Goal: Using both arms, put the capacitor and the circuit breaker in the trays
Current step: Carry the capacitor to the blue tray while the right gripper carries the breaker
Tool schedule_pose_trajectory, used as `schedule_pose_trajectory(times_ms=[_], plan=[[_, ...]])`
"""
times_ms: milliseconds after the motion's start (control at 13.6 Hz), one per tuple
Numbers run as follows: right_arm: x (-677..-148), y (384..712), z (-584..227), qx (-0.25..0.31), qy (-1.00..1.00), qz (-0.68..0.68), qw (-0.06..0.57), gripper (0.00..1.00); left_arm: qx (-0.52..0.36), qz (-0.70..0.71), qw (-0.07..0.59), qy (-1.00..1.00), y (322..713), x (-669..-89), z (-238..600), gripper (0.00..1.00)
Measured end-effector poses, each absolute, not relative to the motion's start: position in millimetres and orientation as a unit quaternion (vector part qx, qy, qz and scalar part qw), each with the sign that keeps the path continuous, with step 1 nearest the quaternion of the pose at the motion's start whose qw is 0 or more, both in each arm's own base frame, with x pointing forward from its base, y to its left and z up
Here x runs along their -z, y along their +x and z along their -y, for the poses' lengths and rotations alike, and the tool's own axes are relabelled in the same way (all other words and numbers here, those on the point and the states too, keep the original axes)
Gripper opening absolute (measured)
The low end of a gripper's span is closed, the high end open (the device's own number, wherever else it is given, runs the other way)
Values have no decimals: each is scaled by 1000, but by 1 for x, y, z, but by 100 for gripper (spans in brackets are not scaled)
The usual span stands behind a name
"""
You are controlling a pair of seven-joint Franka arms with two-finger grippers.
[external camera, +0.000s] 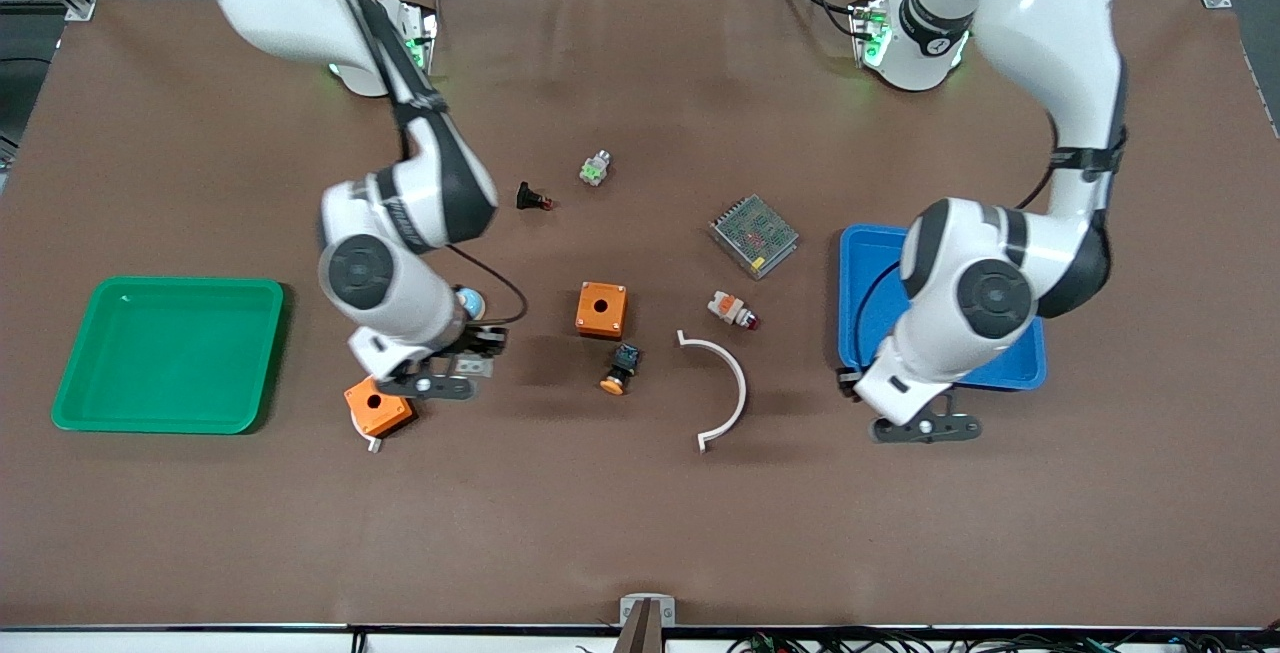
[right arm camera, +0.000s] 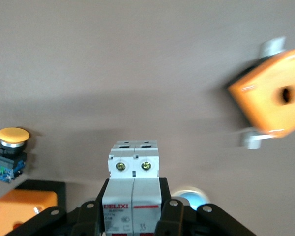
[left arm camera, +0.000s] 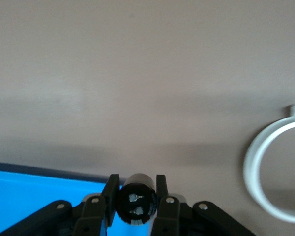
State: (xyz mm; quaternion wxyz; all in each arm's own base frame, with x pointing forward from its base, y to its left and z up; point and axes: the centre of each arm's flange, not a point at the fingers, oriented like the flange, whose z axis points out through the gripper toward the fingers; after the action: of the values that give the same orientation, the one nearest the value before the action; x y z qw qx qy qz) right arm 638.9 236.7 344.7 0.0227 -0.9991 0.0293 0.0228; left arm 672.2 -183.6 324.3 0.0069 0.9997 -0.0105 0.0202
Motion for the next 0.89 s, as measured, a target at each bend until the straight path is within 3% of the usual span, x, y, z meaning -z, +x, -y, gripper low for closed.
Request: schedule_pose_trajectory(times_ms=[221, 885], plan=[[-375, 655, -138, -37, -999, 18, 18, 40, 6, 39, 5, 999, 656, -313, 118, 34], [-352, 651, 102, -40, -988, 149, 18, 40, -32, 50, 2, 998, 575, -225, 71, 34]])
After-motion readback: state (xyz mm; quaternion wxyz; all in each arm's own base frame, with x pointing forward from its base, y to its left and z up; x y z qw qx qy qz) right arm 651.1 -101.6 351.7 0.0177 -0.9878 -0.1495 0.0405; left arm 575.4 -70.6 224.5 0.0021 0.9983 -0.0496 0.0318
